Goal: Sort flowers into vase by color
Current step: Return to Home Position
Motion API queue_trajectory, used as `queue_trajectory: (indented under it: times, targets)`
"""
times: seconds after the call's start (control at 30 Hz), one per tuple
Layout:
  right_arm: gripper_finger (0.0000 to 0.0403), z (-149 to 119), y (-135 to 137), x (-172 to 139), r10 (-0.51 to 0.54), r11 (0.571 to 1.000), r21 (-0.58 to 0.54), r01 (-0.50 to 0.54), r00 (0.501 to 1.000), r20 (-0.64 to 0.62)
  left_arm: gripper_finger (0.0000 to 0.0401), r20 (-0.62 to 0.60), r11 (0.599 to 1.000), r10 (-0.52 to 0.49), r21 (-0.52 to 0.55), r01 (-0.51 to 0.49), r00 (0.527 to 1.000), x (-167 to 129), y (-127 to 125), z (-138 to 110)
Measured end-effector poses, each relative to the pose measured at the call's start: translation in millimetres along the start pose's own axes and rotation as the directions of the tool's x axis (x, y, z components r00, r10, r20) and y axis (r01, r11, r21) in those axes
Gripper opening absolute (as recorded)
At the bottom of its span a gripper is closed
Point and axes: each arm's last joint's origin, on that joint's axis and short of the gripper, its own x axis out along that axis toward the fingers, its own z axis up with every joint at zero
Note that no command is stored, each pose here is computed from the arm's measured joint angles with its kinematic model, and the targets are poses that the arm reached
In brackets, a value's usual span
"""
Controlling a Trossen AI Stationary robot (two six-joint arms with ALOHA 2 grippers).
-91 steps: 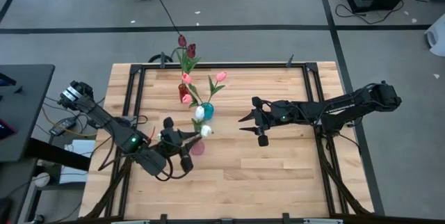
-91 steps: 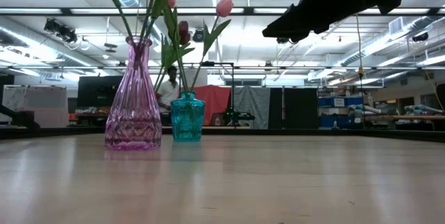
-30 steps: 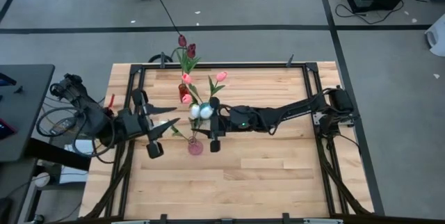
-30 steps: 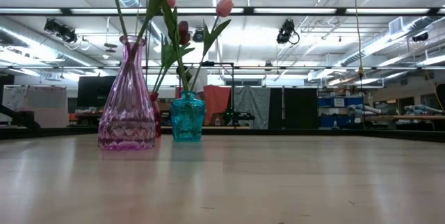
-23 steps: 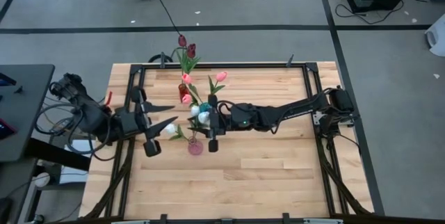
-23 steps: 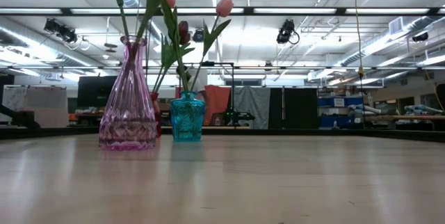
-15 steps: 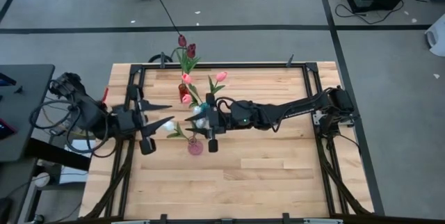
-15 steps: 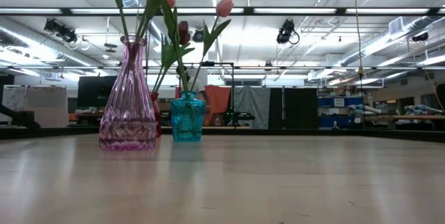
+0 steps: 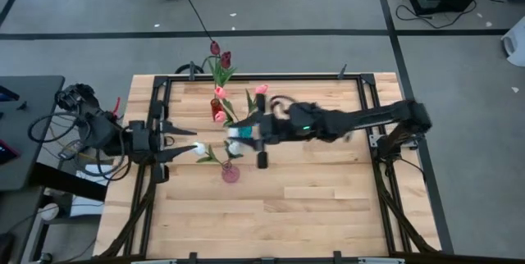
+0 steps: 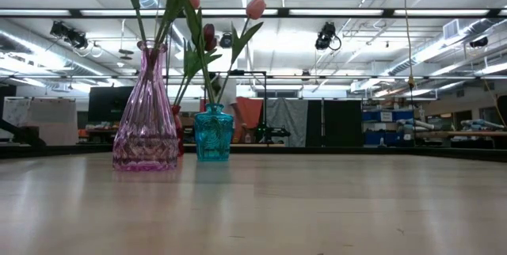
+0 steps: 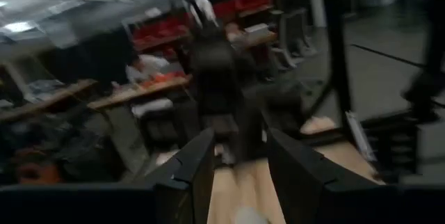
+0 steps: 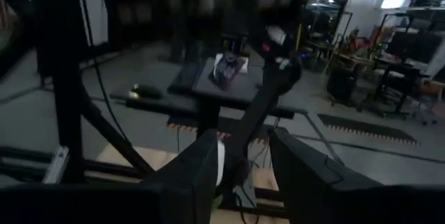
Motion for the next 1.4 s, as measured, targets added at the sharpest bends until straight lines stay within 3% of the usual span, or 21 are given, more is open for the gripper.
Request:
queue_trajectory:
  times: [0.1, 0.27, 0.47, 0.63, 0.77, 0.97, 1.13, 1.4]
  targets:
    - [0.0140, 17, -5, -29, -0.049, 0.999, 0.024, 0.049, 0.999, -0.017, 0.0136, -0.036, 0.999, -0.026, -0.021, 0.025, 0.999, -4, 0, -12]
    - [0.0127, 17, -6, -80, -0.076, 0.994, 0.082, 0.079, 0.997, -0.032, 0.0136, -0.032, 0.993, -0.079, -0.094, 0.075, 0.996, -14, 1, -38]
    - [0.0121, -6, -5, -139, -0.075, 0.983, 0.167, 0.071, 0.997, 0.020, 0.0136, -0.004, 0.983, -0.111, -0.146, 0.109, 0.994, -25, -2, -72]
    - [0.0121, -28, -9, -175, -0.106, 0.964, 0.251, 0.091, 0.993, 0.049, 0.0136, 0.044, 0.973, -0.124, -0.192, 0.130, 0.991, -42, 6, -86]
    - [0.0121, -47, -11, -193, -0.174, 0.938, 0.306, 0.161, 0.985, 0.015, 0.0136, 0.069, 0.967, -0.100, -0.228, 0.113, 0.993, -53, 16, -95]
    - [0.0121, -65, -11, -212, -0.194, 0.937, 0.296, 0.184, 0.981, 0.004, 0.0136, 0.016, 0.975, 0.034, -0.221, -0.029, 0.999, -60, 20, -126]
    - [0.0121, -70, -12, -233, -0.188, 0.945, 0.282, 0.168, 0.981, 0.046, 0.0126, 0.046, 0.962, 0.034, -0.271, -0.020, 0.998, -66, 22, -145]
    - [0.0121, -84, -19, -272, -0.241, 0.933, 0.304, 0.194, 0.962, 0.127, 0.0074, 0.118, 0.945, 0.005, -0.325, 0.034, 0.993, -74, 23, -168]
